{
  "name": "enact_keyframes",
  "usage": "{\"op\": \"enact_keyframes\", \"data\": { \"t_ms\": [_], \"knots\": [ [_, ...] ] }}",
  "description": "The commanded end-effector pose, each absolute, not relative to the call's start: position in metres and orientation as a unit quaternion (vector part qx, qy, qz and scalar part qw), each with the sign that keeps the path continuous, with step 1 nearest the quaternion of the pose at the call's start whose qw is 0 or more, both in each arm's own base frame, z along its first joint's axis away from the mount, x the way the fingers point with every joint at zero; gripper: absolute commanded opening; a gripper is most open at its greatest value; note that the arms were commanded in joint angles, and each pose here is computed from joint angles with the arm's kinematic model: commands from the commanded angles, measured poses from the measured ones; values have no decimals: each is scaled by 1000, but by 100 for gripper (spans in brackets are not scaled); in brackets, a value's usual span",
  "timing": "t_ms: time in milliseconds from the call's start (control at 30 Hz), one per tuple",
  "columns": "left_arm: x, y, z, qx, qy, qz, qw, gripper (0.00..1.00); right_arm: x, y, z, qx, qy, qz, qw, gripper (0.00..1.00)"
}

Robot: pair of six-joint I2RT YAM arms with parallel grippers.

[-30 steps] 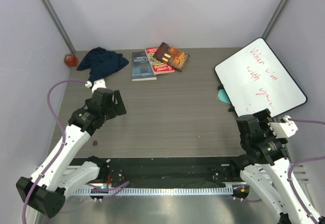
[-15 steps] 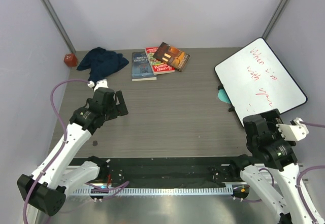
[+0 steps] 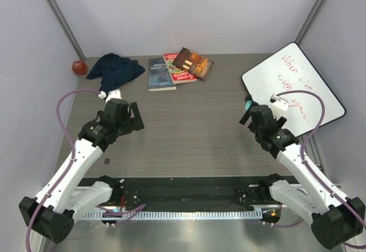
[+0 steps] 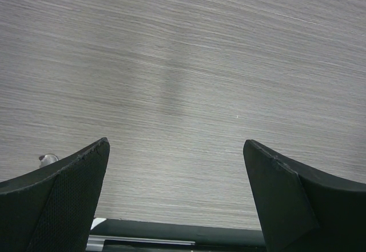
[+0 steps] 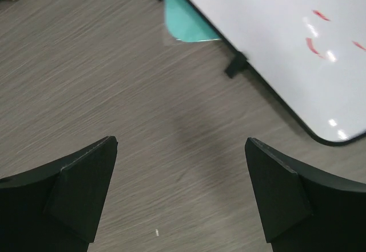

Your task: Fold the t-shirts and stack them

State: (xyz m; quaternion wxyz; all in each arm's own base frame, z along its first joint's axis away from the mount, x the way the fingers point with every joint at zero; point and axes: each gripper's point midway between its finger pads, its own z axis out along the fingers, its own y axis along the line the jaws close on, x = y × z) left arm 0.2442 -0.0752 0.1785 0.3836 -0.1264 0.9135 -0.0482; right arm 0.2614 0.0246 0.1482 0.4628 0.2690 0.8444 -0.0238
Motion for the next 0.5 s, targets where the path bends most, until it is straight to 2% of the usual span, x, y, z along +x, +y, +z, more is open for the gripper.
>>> {"op": "enact_keyframes", "data": {
  "t_ms": [0, 100, 233, 300, 333, 367, 433, 467],
  "knots": [
    [250, -81, 190, -126, 906, -66, 398, 100, 292, 77, 157, 140, 872, 64, 464, 100],
    [257, -91, 190, -124, 905, -87, 398, 100, 296, 99, 133, 100, 902, 84, 411, 100],
    [278, -112, 194, -121, 895, -129, 409, 100, 303, 111, 129, 85, 908, 101, 398, 98],
    [295, -113, 189, -130, 900, -109, 403, 100, 306, 114, 136, 82, 903, 113, 407, 98],
    [310, -115, 207, -131, 892, -109, 418, 100, 305, 116, 142, 81, 898, 120, 414, 98],
    [324, -117, 192, -132, 905, -91, 395, 100, 305, 118, 145, 80, 896, 127, 417, 97],
    [352, -129, 210, -131, 902, -104, 398, 100, 300, 124, 150, 80, 893, 152, 416, 98],
    [370, -128, 195, -138, 911, -94, 377, 100, 297, 128, 151, 75, 892, 163, 414, 97]
  ]
}}
